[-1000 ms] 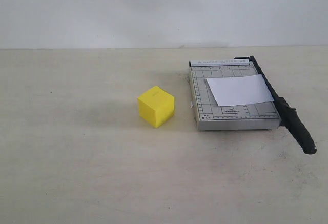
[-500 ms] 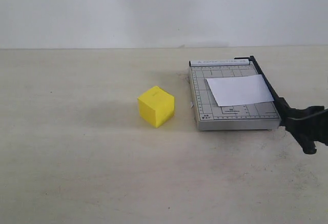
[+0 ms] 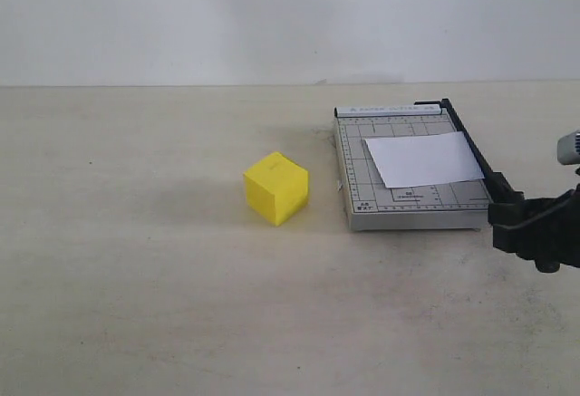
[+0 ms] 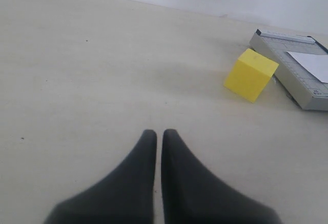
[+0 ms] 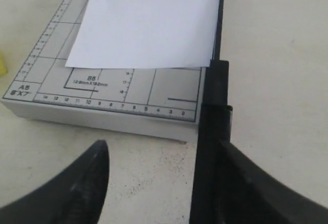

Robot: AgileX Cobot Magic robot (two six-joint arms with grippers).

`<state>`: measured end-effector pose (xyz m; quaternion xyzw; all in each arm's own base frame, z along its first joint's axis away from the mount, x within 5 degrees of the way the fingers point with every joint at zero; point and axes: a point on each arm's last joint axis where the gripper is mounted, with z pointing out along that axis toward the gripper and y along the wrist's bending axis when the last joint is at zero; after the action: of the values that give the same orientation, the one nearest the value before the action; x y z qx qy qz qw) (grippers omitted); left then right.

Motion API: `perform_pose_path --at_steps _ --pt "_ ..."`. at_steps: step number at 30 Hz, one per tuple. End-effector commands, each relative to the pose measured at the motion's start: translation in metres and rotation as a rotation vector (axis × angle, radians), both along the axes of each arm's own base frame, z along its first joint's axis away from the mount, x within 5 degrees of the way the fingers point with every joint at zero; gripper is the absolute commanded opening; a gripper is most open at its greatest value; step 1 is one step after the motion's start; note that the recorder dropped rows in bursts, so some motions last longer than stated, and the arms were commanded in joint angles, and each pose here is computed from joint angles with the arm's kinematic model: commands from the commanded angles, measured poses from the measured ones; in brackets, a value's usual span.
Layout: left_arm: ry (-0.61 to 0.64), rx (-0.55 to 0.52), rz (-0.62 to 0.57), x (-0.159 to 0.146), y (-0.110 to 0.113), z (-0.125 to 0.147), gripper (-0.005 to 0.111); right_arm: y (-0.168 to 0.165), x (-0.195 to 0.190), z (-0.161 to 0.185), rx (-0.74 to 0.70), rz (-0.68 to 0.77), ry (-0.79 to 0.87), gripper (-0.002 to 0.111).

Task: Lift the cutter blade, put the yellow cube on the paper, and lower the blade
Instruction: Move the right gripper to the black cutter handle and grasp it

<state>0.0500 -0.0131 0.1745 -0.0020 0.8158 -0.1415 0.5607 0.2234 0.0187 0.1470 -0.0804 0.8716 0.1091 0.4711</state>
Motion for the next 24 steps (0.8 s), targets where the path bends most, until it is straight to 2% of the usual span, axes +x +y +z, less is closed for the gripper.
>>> perform_pose_path --at_steps 1,4,5,6,8,13,15,17,20,24 --pt "-0.012 -0.006 -0.001 0.0 0.0 0.002 0.004 0.005 0.004 0.019 -0.18 0.171 -0.227 0.058" --pt "-0.012 -0.006 -0.001 0.0 0.0 0.002 0.004 0.006 0.004 0.028 -0.494 0.341 -0.401 0.058" --pt "-0.012 -0.006 -0.001 0.0 0.0 0.002 0.004 0.005 0.005 0.029 -0.57 0.364 -0.415 0.058" --pt "-0.012 -0.006 -0.001 0.0 0.0 0.002 0.004 0.002 0.006 0.028 -0.586 0.336 -0.393 0.058" --pt "-0.012 -0.006 -0.001 0.0 0.0 0.002 0.004 -0.007 0.009 0.027 -0.518 0.188 -0.331 0.058" --pt "-0.012 -0.006 -0.001 0.0 0.0 0.002 0.004 -0.039 0.012 0.034 -0.102 -0.424 -0.277 0.058" --pt "-0.012 -0.006 -0.001 0.0 0.0 0.002 0.004 -0.046 0.009 0.03 -0.055 -0.539 -0.233 0.058" --pt "-0.012 -0.006 -0.001 0.0 0.0 0.002 0.004 -0.047 0.007 0.022 -0.038 -0.568 -0.151 0.058" --pt "-0.012 -0.006 -0.001 0.0 0.0 0.002 0.004 -0.039 0.007 0.012 -0.042 -0.471 -0.041 0.058" --pt "-0.012 -0.006 -0.001 0.0 0.0 0.002 0.004 -0.026 0.013 0.015 -0.023 -0.331 0.052 0.058"
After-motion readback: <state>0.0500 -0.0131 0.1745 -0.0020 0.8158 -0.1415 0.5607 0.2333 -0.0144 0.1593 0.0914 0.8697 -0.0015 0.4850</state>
